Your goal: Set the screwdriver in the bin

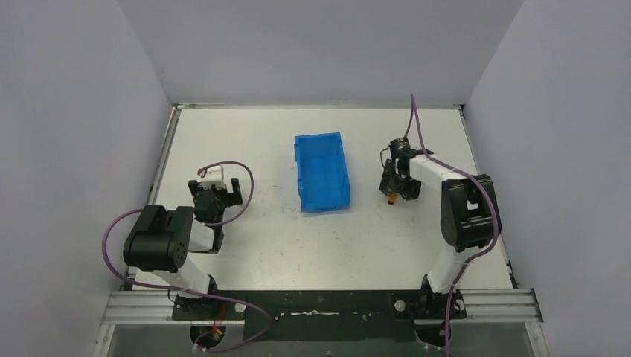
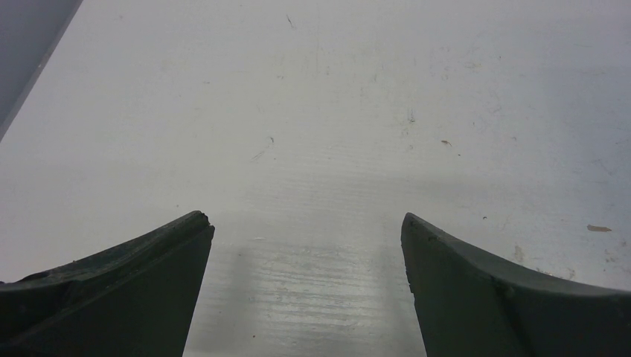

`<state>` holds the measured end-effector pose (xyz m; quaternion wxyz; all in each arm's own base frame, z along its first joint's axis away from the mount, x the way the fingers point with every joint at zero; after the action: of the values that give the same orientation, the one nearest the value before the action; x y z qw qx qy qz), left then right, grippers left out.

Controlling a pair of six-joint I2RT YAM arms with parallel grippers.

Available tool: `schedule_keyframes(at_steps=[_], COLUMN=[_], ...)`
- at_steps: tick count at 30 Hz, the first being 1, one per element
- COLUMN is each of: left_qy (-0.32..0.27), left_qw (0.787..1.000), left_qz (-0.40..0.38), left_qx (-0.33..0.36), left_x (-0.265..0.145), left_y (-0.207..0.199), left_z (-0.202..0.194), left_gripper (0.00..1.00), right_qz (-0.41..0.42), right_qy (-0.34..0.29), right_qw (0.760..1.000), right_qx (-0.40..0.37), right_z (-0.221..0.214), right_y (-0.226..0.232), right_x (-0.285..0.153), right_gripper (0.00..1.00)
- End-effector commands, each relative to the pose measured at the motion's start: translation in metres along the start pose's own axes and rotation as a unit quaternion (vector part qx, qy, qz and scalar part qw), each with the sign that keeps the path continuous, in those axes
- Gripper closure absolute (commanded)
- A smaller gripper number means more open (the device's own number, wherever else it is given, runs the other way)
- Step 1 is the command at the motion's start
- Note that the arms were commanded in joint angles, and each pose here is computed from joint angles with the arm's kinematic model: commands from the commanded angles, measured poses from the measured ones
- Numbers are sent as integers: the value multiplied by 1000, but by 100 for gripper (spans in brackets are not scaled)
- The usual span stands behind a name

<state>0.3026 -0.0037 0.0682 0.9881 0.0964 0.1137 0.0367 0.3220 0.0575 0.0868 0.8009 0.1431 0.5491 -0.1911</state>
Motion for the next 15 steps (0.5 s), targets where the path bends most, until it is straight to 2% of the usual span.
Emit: schedule_keyframes(at_steps=[1,6,11,15], left_qy=[-37,-37,-37,-38], left_qw=[999,999,999,999], left_qz=[7,7,7,7], left_qx=[-9,-9,-10,-10], left_x=[6,6,6,6], left_y=[3,3,3,3], left_z=[16,17,17,17], left_gripper=[3,3,3,3], right_qz=[3,2,12,50], right_qy=[0,-4,-55,-138], right_qw=[1000,1000,998,988], right_qx=[-10,-20,-32,-39], right_z=[0,0,28,51], right_y=[2,-1,6,28], right_x=[0,-6,-51,-119], right_gripper=[45,98,100,100])
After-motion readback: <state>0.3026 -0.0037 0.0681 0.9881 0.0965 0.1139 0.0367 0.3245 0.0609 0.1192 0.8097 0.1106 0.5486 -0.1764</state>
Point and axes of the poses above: each gripper's point midway between its finger pads, its own x axis out along the fingers, its own y axis along the line the jaws close on, z = x × y, the point moved 7 cm from there along -x, back along the fingers, and after that the axes turned 11 degrees about x, right-handed, at the moved point
